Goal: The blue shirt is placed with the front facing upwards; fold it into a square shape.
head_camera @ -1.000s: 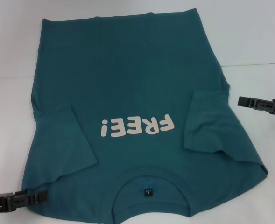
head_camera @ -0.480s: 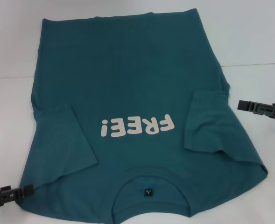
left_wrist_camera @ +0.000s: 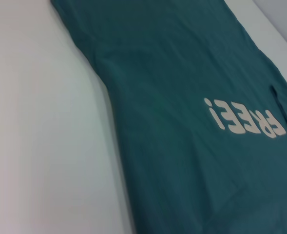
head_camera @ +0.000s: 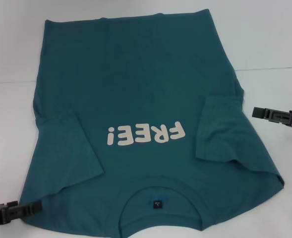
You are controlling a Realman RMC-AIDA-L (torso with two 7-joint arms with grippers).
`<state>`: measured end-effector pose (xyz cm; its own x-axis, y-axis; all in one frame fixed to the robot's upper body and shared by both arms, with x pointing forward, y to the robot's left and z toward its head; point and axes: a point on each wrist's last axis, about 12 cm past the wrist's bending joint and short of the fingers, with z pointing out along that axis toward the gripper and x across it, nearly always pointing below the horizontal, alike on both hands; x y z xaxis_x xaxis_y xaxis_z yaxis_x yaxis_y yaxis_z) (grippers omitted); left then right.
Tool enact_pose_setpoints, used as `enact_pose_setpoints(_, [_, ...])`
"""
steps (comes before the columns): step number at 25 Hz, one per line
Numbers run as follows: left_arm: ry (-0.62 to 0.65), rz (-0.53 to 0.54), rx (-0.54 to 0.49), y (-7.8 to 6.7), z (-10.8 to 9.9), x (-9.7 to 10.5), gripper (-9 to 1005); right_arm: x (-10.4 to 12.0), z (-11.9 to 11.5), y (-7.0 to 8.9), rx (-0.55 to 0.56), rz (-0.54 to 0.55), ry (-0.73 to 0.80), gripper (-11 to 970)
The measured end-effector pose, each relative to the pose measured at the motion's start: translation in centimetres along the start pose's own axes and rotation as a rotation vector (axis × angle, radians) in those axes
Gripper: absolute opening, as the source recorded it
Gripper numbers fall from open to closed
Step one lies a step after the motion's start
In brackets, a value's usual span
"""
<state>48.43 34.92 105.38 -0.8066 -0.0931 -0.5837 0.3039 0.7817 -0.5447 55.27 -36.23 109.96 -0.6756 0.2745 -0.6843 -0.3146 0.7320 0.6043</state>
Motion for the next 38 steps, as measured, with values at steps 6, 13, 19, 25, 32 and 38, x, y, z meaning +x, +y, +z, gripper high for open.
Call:
enact_pose_setpoints(6, [0.015, 0.004, 0.044, -0.5, 0.4, 0.2, 891, 0.1, 0.1, -0.1, -0.001, 0.007, 0.006, 939])
enact_pose_setpoints(13, [0.012, 0.015, 0.033, -0.3, 1.0, 0.0, 869, 0.2, 0.0, -0.1, -0.003, 0.016, 0.004, 939])
enact_pose_setpoints(19, [0.006, 0.021, 0.015, -0.1, 1.1, -0.2, 773, 0.3, 0.0, -0.2, -0.003, 0.023, 0.005, 935])
enact_pose_setpoints(25, [0.01, 0.027, 0.025, -0.3, 1.1, -0.3, 533, 0.4, 0.0, -0.3, 0.0, 0.03, 0.005, 931])
enact_pose_setpoints(32, [0.014, 0.035, 0.04, -0.5, 1.1, -0.5, 247, 0.5, 0.1, -0.4, 0.002, 0.032, 0.006, 926])
enact_pose_setpoints(38, [0.015, 0.037, 0.045, -0.6, 1.1, -0.5, 75, 0.6, -0.1, -0.4, 0.002, 0.037, -0.001, 922])
